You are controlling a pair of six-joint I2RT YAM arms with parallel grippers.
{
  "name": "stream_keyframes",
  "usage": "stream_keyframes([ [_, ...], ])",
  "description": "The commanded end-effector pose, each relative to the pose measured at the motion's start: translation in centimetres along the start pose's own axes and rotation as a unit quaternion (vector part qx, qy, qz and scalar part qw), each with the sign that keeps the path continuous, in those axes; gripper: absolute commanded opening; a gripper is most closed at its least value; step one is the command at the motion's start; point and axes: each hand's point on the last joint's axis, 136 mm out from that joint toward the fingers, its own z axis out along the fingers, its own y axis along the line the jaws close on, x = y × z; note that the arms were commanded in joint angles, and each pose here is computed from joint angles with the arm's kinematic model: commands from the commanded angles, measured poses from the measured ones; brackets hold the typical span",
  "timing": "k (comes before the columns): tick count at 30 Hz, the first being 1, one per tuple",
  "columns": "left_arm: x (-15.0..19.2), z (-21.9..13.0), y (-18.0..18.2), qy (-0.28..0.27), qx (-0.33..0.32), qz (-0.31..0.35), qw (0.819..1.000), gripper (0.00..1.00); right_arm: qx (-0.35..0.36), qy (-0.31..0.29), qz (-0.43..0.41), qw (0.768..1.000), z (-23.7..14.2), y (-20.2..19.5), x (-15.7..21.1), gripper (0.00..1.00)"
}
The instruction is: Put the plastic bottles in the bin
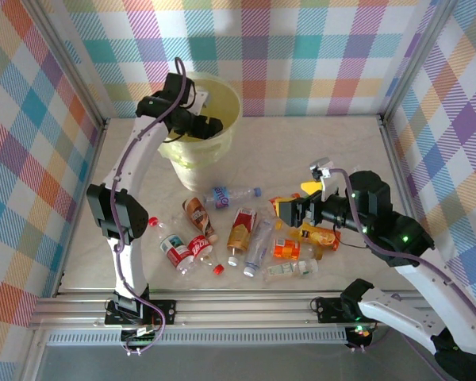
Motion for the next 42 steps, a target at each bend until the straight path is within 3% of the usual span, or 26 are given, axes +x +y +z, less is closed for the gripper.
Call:
stream_keyframes([
  [1,-1.4,-2.9,-0.5,-0.03,0.008,-0.003,1.0,0.91,0.042,0.01,0.022,0.999,0.4,-1.7,0.9,1.0],
  [4,-2.4,-4.6,-0.9,-0.055,0.012,-0.002,0.998,1.0,0.076,0.019,0.035,0.996,0.8,-3.0,1.4,1.0],
  [14,-4.6,-12.8,-3.7,-0.16,0.047,0.01,0.986,1.0,0.168,0.066,0.076,0.981,2.7,-7.3,3.3,1.0],
  [19,-3.8,-17.2,-7.3,-0.2,0.101,0.034,0.974,1.0,0.23,0.088,0.175,0.953,2.8,-11.4,4.8,0.99],
  [24,-2.0,-19.4,-11.4,-0.219,0.174,0.06,0.958,1.0,0.273,0.091,0.258,0.922,2.4,-14.6,6.5,0.99],
  [33,3.8,-19.6,-19.3,-0.19,0.286,0.136,0.929,1.0,0.313,0.093,0.347,0.879,3.2,-18.8,8.8,1.0],
  [42,9.0,-15.6,-24.1,-0.134,0.375,0.152,0.905,1.0,0.349,0.102,0.399,0.842,5.1,-22.4,11.4,1.0],
])
